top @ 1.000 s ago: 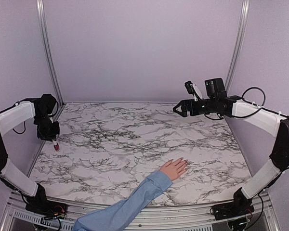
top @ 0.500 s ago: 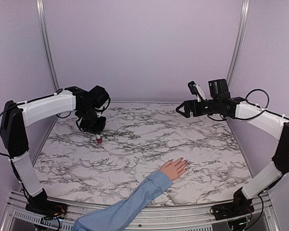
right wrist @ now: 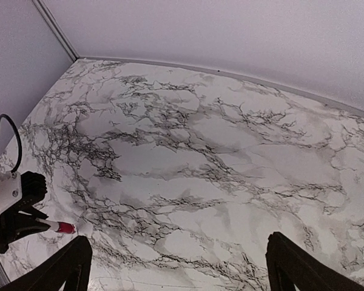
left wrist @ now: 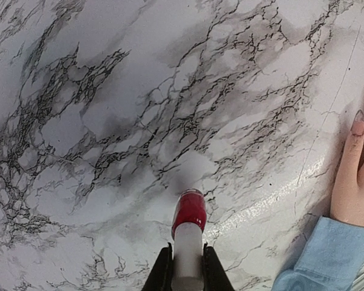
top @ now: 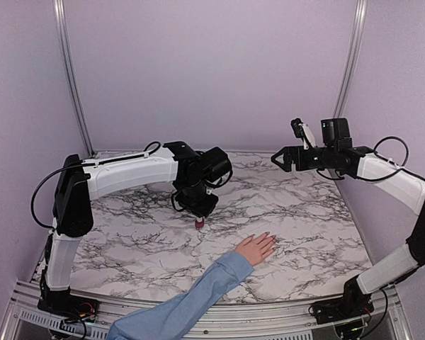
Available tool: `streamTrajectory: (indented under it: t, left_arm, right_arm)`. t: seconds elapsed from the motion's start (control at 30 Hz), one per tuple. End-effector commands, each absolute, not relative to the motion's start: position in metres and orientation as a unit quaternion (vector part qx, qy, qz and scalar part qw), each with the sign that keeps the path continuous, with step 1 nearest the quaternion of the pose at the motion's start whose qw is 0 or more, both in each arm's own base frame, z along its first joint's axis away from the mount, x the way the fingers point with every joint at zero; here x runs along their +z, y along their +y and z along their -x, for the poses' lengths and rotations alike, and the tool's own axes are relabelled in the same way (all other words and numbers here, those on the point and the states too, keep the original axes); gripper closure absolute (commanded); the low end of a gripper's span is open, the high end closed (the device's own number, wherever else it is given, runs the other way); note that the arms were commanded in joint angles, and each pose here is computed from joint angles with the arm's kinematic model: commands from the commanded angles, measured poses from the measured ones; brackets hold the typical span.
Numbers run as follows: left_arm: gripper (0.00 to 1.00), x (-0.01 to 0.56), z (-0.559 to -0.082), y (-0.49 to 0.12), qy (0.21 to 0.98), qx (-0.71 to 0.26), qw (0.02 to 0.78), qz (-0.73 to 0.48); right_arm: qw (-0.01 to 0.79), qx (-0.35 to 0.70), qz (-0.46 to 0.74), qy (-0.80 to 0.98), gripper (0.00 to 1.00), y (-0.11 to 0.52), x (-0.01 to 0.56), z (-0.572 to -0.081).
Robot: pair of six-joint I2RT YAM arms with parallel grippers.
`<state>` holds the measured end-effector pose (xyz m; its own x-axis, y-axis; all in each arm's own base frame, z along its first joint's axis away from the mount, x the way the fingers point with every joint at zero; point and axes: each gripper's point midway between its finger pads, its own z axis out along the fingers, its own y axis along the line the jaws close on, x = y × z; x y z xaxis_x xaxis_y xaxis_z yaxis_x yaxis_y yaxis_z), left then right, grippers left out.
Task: Paint the nails
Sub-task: Put down the nail polish bottle at the center of the board.
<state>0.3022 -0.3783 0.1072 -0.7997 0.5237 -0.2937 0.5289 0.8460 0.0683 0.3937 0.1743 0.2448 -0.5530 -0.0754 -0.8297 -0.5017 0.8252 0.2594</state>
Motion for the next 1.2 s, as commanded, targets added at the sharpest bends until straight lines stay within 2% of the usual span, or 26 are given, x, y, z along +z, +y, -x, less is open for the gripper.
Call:
streamTrajectory:
  t: [0.0, 0.63, 0.93, 1.0, 1.17]
  left_arm:
    - [1.00, 0.100, -0.288, -0.377, 0.943, 0.015, 0.130, -0.305]
    - [1.00, 0.088, -0.273, -0.384, 0.937, 0.024, 0.124, -0.326]
    - [0.93, 0.083, -0.269, -0.382, 0.937, 0.016, 0.125, -0.326]
    - [0.87, 0.082, -0.269, -0.381, 0.937, 0.016, 0.126, -0.325]
    - [0.55, 0.094, -0.270, -0.380, 0.938, 0.005, 0.141, -0.315]
  right_arm:
    - [0.455, 0.243, 0.160, 0.841, 0.02, 0.170, 0.255, -0.393]
    - [0.448, 0.264, 0.172, 0.837, 0.02, 0.177, 0.254, -0.388]
    - [0.447, 0.265, 0.179, 0.836, 0.01, 0.177, 0.253, -0.385]
    - [0.447, 0.266, 0.180, 0.835, 0.02, 0.178, 0.255, -0.384]
    - [0.446, 0.276, 0.187, 0.830, 0.02, 0.181, 0.256, -0.382]
